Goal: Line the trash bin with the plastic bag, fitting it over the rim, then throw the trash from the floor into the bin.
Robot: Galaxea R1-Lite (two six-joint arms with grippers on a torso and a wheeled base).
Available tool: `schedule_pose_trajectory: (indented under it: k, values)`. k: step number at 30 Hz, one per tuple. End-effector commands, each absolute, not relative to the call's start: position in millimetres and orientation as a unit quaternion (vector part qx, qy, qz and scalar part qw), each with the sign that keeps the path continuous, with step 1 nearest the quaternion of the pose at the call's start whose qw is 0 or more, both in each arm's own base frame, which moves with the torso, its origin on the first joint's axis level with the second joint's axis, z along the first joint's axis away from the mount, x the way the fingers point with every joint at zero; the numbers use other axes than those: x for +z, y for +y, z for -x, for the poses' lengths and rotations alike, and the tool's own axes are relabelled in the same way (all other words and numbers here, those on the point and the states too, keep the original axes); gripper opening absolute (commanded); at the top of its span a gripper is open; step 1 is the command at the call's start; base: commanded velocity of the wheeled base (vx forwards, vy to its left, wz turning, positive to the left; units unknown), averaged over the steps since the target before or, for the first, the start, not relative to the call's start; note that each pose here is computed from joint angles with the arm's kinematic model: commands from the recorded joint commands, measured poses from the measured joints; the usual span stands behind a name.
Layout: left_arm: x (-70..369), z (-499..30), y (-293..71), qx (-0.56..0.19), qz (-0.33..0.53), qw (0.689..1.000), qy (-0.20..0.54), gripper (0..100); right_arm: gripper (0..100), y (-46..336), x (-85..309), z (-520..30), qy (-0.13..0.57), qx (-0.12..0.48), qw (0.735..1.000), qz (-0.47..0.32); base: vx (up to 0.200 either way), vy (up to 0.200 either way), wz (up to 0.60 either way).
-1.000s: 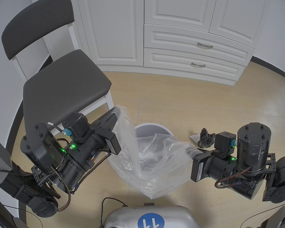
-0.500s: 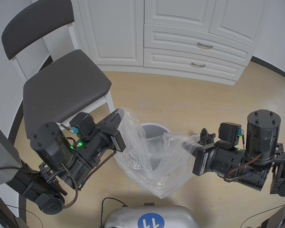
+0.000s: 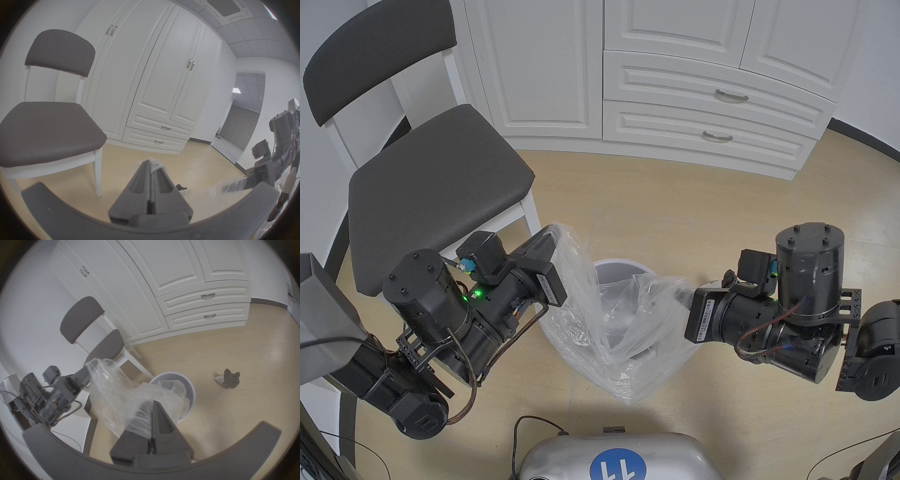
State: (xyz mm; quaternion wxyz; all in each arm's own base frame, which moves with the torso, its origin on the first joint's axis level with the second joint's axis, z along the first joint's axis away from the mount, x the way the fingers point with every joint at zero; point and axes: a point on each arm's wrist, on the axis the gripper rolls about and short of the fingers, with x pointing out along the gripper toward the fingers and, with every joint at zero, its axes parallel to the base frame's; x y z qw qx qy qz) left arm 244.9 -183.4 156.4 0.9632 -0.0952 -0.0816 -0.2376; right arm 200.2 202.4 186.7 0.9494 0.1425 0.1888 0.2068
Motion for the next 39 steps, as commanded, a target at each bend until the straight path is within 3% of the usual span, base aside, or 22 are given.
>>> schedule_pose_trajectory:
  k: [1,39]
  values:
    - [151,-251,-186,-0.234,0.096,0.965,-0.075,0,0,206,176,-214,0.2,0.191,0.951,-0.139,0.0,0.0,0.0]
    - [108,-306,-209,-0.193,0.115,0.973,-0.048,0,0,220,115,-273,0.2,0.151,0.957,-0.148,0.0,0.0,0.0]
